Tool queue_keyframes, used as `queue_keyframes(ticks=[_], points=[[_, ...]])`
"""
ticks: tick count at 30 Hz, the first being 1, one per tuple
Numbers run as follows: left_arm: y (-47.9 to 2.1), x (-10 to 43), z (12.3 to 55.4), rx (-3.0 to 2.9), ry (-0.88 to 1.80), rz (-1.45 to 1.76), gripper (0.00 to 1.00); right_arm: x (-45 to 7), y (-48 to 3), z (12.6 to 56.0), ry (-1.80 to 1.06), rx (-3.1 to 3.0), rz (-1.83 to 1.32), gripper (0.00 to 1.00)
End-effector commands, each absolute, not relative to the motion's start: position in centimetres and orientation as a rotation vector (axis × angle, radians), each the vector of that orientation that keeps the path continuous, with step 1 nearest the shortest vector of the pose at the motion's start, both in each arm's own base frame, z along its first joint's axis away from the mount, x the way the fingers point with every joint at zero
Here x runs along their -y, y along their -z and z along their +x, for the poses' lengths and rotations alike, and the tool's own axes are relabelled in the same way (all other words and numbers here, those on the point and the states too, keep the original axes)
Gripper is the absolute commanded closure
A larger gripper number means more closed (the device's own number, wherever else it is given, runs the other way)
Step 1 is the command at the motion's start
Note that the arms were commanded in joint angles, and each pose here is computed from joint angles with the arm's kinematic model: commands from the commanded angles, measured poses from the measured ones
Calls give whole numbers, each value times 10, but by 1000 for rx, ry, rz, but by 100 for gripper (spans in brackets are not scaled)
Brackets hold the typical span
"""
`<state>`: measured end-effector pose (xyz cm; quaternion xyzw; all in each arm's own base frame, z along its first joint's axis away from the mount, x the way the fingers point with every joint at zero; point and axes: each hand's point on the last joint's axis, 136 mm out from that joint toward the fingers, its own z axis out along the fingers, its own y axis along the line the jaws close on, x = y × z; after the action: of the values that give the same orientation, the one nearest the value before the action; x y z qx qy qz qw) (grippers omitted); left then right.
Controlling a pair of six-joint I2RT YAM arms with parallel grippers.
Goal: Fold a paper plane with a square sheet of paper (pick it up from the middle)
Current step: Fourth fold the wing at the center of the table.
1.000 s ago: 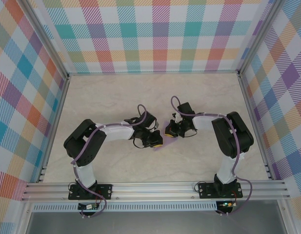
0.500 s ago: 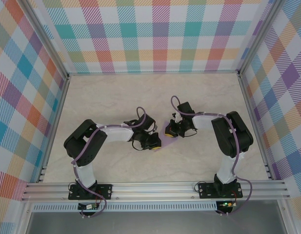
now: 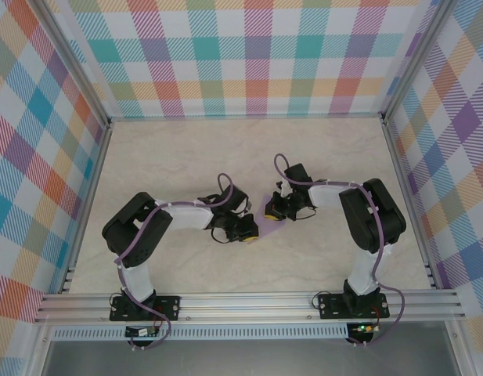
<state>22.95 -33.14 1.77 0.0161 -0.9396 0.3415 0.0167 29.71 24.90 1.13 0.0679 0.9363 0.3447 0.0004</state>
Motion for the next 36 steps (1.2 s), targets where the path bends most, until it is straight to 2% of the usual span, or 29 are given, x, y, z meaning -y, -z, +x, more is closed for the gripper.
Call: queue_keyframes(ticks=[1, 13, 20, 30, 36], points=[[7, 313, 206, 2890, -929, 121, 89, -210, 51, 263, -730, -3148, 336, 100], [30, 287, 177, 2854, -879, 175, 92, -197, 65, 257, -594, -3212, 398, 100], [24, 272, 166, 2873, -886, 198, 95, -196, 65, 257, -581, -3215, 402, 100], [-63, 312, 220, 3011, -1285, 64, 96, -198, 62, 258, -600, -3208, 392, 100], [-56, 324, 236, 3027, -1262, 76, 100, -199, 62, 259, -612, -3205, 390, 100]])
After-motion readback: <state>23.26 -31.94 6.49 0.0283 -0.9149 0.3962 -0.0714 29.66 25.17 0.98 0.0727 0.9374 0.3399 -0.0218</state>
